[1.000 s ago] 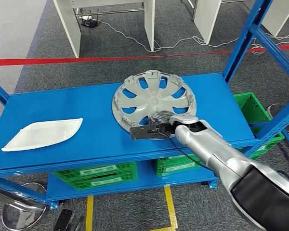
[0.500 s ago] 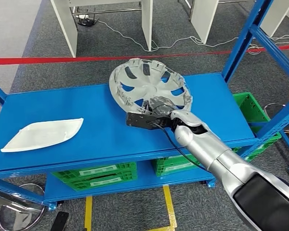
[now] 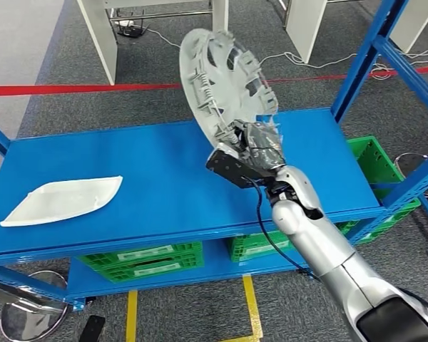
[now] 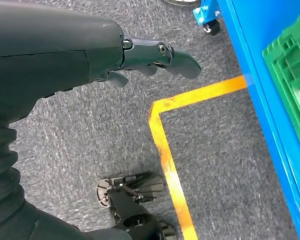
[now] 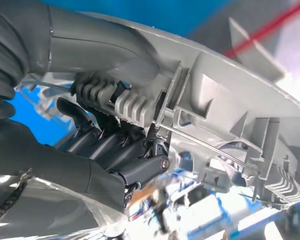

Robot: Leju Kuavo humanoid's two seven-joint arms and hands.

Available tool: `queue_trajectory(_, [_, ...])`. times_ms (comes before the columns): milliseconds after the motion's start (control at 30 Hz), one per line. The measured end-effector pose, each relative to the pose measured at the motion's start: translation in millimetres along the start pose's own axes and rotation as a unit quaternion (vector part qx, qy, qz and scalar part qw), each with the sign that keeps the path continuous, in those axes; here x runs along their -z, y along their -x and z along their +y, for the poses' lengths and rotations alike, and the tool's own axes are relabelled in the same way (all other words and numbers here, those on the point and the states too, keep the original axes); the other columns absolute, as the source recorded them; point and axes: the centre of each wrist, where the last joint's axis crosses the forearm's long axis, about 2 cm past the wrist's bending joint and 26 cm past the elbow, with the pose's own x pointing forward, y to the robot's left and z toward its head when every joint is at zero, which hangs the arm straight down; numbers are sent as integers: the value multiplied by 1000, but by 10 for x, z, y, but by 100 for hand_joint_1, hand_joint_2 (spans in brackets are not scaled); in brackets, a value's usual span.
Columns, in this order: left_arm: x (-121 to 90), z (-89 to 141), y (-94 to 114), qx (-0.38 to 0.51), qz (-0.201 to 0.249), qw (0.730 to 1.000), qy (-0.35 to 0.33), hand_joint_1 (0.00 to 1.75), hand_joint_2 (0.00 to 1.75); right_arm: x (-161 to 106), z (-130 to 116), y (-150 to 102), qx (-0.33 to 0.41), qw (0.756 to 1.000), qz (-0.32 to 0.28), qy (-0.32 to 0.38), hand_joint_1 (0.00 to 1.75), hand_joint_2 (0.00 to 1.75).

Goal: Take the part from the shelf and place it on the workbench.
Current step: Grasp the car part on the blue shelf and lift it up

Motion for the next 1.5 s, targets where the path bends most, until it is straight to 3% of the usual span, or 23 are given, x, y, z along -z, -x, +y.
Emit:
queue_trajectory(167, [-2, -19, -9, 2, 0, 1000, -1, 0, 175, -78, -154, 1, 41, 996, -3, 74, 175, 175])
queue_trajectory(333, [-4, -27, -13, 2, 1, 1000, -3, 0, 175, -145, -198, 16, 65, 993, 1, 94, 175, 175])
queue_trajectory(633, [-10, -59, -27, -9, 21, 999, -22, 0, 175, -152, -407, 50, 214, 965, -19, 150, 175, 175])
queue_trajectory(800, [-16, -85, -35, -16, 24, 999, -24, 0, 175, -160, -434, 64, 239, 958, -22, 155, 175, 175])
queue_trajectory(933, [-12, -90, -47, -18, 30, 999, -28, 0, 175, -115, -490, 29, 304, 940, -43, 146, 175, 175])
queue_trajectory(1100, [-9, -76, -44, -19, 34, 999, -36, 0, 175, -49, -522, -23, 397, 910, -86, 88, 175, 175])
queue_trajectory(1500, [20, -72, -93, -20, 31, 998, -41, 0, 175, 50, -578, -112, 428, 893, -137, 34, 175, 175])
